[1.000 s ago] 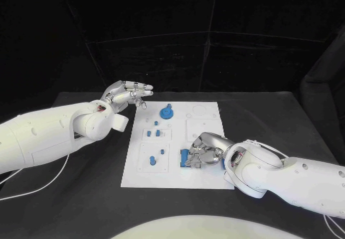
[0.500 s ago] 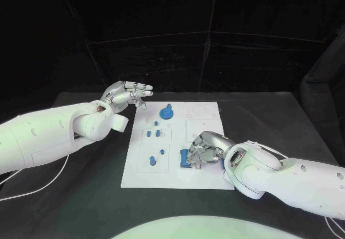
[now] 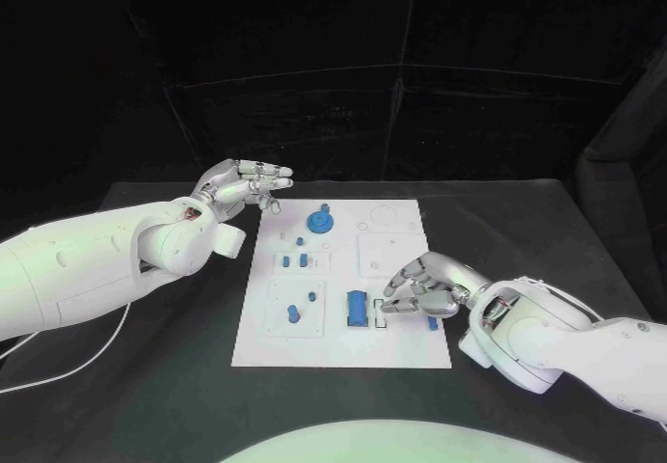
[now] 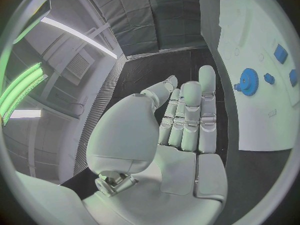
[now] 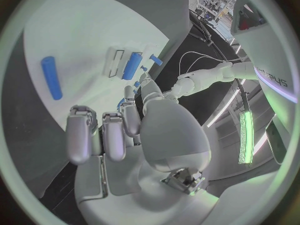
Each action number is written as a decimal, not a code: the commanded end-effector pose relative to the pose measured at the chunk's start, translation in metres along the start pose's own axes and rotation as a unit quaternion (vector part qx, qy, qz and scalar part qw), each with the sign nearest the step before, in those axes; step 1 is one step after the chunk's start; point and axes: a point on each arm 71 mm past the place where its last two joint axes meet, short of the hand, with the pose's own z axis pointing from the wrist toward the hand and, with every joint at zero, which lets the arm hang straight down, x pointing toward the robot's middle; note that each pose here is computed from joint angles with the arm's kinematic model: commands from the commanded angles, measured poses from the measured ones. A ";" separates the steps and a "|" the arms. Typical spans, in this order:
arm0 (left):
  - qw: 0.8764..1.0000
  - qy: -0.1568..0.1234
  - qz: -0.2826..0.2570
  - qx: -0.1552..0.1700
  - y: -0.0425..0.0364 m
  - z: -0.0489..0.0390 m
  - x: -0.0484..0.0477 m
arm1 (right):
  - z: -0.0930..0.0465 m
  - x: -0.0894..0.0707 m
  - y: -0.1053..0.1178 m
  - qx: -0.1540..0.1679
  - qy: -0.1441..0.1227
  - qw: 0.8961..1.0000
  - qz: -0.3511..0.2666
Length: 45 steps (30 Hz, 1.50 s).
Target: Assemble the parts on the task board
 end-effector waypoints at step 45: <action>1.000 0.011 -0.002 0.003 0.0039 -0.0036 0.0016 | -0.008 -0.012 -0.042 0.121 0.018 0.973 -0.195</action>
